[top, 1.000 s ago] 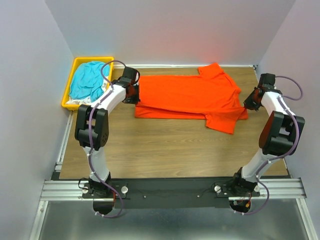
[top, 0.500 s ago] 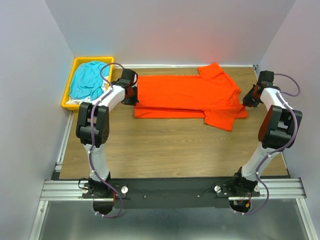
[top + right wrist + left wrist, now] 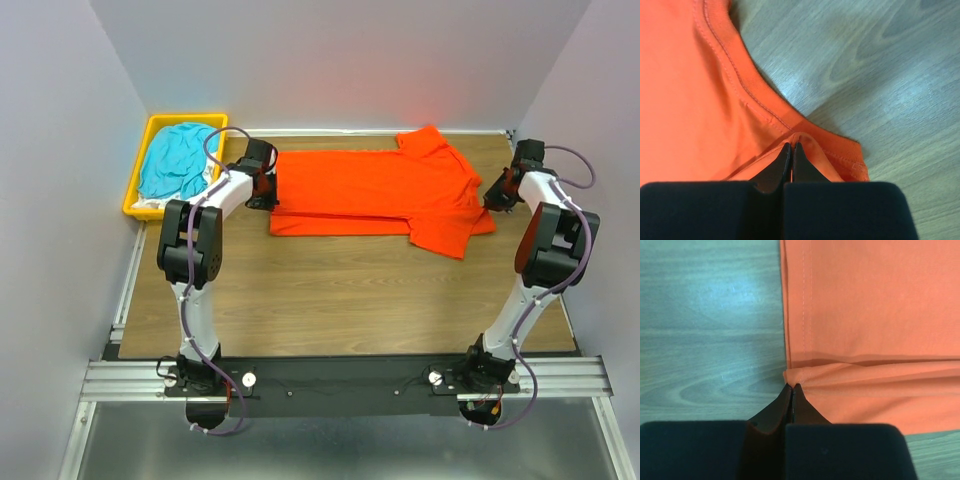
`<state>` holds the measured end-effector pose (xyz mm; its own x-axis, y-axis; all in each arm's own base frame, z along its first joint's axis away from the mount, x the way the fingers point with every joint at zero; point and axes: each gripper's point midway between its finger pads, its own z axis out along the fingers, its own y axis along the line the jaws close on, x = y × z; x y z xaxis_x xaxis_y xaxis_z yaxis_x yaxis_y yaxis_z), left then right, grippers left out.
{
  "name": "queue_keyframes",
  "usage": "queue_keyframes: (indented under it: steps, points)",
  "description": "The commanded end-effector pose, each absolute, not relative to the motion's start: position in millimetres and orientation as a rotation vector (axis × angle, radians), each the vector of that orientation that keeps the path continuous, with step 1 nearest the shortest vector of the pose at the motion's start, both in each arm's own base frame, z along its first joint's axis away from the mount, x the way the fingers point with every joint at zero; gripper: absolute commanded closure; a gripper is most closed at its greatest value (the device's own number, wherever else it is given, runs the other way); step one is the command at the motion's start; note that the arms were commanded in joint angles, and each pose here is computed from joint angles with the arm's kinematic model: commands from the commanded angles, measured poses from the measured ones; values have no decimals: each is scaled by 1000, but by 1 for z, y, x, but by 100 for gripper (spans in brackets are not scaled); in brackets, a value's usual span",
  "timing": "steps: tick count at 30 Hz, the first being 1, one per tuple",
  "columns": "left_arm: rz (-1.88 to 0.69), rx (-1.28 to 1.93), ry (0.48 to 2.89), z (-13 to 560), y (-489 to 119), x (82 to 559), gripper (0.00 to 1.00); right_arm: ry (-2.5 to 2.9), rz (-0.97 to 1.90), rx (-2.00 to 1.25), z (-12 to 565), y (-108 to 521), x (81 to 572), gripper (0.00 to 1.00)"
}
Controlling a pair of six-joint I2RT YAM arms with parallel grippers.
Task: Fold and stack the t-shirts
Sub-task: Fold the tshirt
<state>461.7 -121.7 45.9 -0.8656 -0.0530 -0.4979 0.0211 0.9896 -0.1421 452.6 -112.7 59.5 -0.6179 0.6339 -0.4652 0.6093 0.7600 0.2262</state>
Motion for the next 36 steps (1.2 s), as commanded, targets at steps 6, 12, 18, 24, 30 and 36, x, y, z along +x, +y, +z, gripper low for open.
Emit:
queue_keyframes:
  steps: [6, 12, 18, 24, 30, 36]
  points:
    - [-188, -19, 2549, 52, -118, 483, 100, 2429, 15, 935, 46, -125, 458, 99]
    - [-155, -54, 2548, 43, -113, 486, 100, 2429, 1, 932, 41, -127, 459, 99]
    - [-138, -68, 2528, 43, -111, 488, 93, 2433, 25, 926, 37, -124, 461, 97]
    - [-142, -67, 2504, 58, -110, 488, 76, 2416, 86, 861, 57, -116, 465, 70]
    - [-121, -100, 2413, 96, -104, 484, 38, 2363, 68, 802, 94, -111, 457, 47]
    - [-99, -119, 2337, 128, -102, 469, 33, 2352, -16, 737, 115, -88, 423, 42]
